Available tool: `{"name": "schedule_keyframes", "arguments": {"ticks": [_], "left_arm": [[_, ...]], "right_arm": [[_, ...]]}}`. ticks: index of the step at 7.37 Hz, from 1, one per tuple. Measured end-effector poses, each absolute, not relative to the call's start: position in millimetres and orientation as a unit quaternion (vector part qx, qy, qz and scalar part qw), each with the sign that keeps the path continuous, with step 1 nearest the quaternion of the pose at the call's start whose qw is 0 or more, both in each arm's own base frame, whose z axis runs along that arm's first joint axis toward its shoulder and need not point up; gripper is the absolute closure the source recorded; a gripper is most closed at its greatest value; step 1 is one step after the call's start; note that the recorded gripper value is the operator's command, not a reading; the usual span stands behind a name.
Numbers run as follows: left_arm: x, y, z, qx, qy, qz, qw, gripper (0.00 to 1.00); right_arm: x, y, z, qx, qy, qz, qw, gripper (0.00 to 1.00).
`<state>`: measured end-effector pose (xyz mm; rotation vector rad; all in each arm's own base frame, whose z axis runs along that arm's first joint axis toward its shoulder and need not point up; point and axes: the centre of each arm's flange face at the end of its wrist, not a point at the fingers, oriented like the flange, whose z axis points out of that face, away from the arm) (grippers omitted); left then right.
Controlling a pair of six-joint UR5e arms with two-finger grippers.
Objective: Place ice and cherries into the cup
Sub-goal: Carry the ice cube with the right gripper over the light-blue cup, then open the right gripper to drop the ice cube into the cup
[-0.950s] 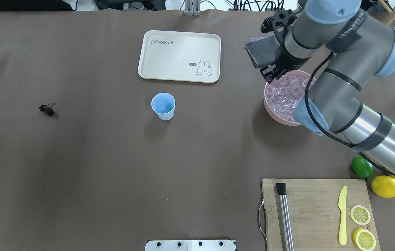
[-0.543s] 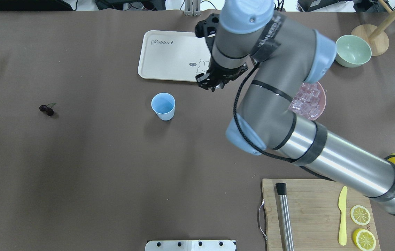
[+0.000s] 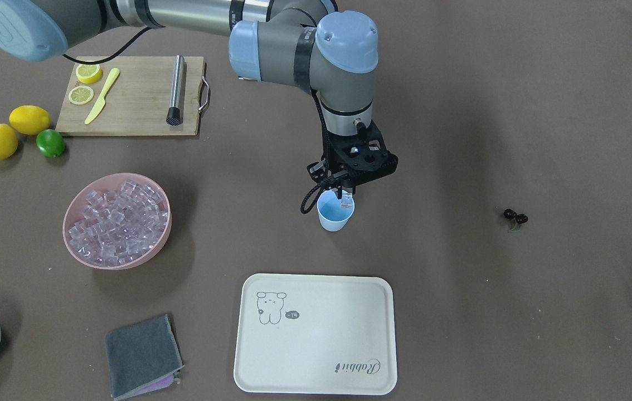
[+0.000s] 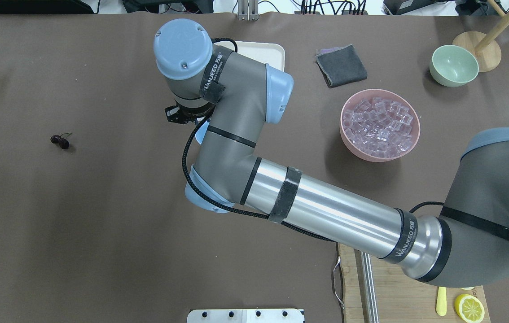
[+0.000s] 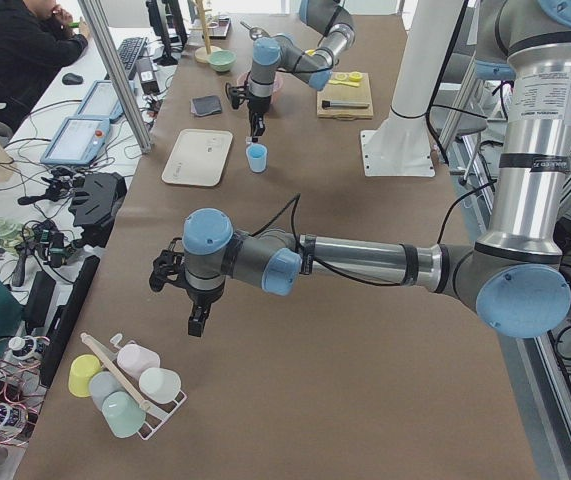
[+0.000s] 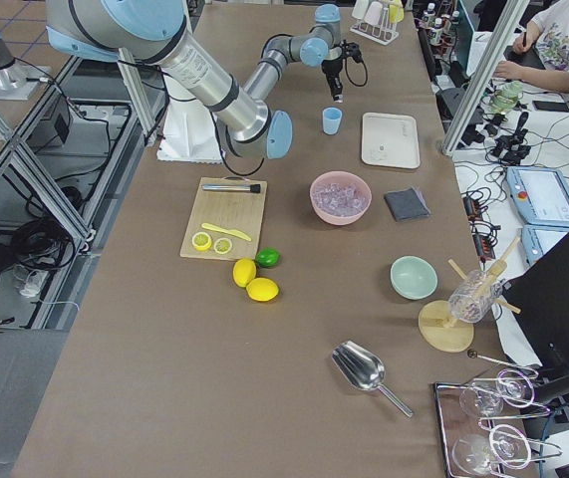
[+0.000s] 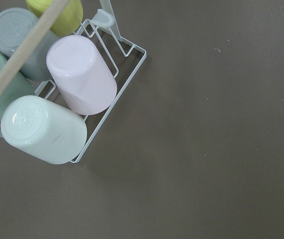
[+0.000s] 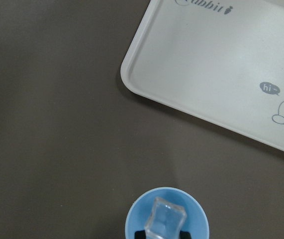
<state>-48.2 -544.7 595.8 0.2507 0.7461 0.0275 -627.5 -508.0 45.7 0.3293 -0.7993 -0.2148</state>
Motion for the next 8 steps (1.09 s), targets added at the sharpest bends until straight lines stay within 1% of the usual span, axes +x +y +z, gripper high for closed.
{"name": "schedule_keyframes", "arguments": {"ticks": [2, 3, 4, 5, 6, 7, 8], "left_arm": [[-48, -550, 592, 0.124, 0.363, 0.014, 0.923, 0.02], [-47, -552, 590, 0.124, 0.363, 0.014, 0.923, 0.02], [-47, -553, 590, 0.125, 0.363, 0.014, 0.923, 0.02], [-47, -554, 589, 0.125, 0.363, 0.014, 0.923, 0.02], [-47, -554, 587, 0.126, 0.363, 0.014, 0.923, 0.02], [-47, -554, 587, 0.127, 0.363, 0.014, 0.923, 0.02], [-47, -554, 587, 0.126, 0.363, 0.014, 0.923, 0.02]], "right_arm": [[-641, -501, 59, 0.161, -0.378, -0.111, 0.905, 1.00], [-639, -498, 67, 0.162, -0.377, -0.114, 0.905, 0.98], [-637, -496, 72, 0.164, -0.377, -0.116, 0.904, 0.45], [-636, -496, 74, 0.165, -0.376, -0.118, 0.904, 0.19], [-636, -497, 75, 0.168, -0.373, -0.118, 0.905, 0.12], [-629, -502, 73, 0.173, -0.373, -0.113, 0.905, 0.12], [-604, -522, 68, 0.170, -0.380, -0.108, 0.903, 0.12]]}}
